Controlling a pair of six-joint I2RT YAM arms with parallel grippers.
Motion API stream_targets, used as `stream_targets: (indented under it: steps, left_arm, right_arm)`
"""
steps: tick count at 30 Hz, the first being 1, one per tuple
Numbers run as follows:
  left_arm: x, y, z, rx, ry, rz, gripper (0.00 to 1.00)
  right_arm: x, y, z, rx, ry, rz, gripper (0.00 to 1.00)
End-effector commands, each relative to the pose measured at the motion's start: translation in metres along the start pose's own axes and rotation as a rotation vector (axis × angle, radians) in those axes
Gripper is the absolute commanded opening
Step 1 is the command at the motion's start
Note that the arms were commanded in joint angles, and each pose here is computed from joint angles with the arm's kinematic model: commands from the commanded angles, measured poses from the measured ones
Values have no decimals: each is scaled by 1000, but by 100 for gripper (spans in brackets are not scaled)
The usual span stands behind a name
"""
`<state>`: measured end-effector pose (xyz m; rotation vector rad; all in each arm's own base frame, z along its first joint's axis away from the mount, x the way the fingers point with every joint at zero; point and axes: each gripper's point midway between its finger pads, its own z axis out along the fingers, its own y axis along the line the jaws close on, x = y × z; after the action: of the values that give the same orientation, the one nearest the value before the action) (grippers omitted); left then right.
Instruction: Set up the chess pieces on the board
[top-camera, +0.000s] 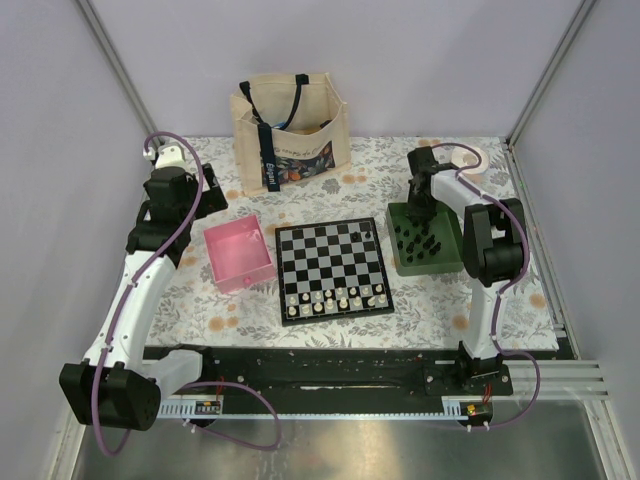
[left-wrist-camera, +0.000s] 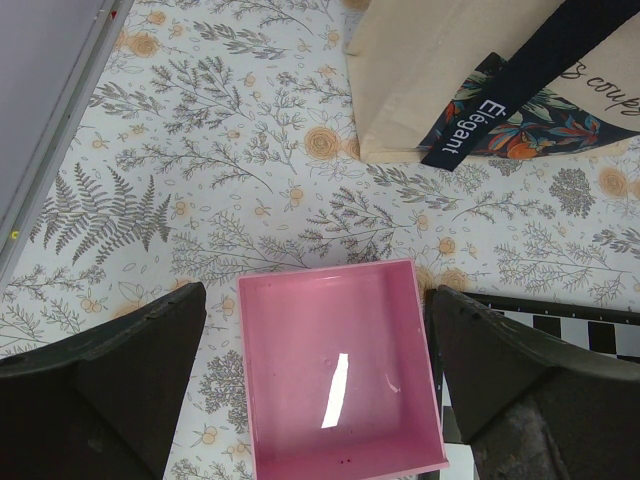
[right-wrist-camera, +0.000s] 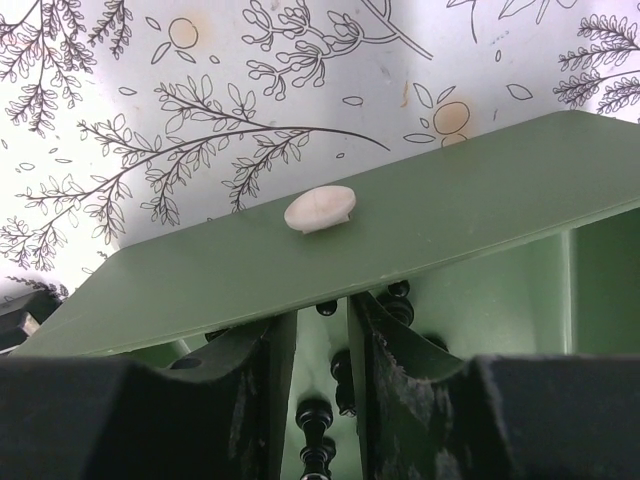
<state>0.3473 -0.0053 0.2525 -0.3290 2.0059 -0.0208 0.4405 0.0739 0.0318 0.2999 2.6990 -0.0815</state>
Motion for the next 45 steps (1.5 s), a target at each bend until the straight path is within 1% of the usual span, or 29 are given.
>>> stream_targets:
  steps: [1,6,8,13,15,21,29,37,45]
  left_arm:
    - [-13,-5,-5,32,-44,-2,99]
    - [-13,-5,-6,31,-46,1,99]
    - [-14,-4,-6,30,-48,-1,99]
    - [-15,-4,-6,30,-52,-2,99]
    - [-14,-5,-6,32,-49,-1,99]
    - [-15,-5,-7,32,-54,0,99]
    - [-16,-5,-8,31,-57,-1,99]
    - [-16,-7,-8,42,-55,-4,99]
    - [-16,-7,-10,45,-56,-4,99]
  right_arm:
    - [-15,1,-4,-3,-34,31,35]
    - [-16,0,-4,-4,-33,34,31]
    - [-16,1,-3,-5,-31,32,27]
    - [-17,0,-3,-1,-26,30,26]
    - [-15,-1,-3,2,-21,31,19]
    - [-15,-1,-3,2,-19,26,20]
    - [-12,-5,-4,14,-9,20,28]
    - [-11,-5,-4,14,-4,15,28]
    - [-12,-4,-5,13,-3,12,22]
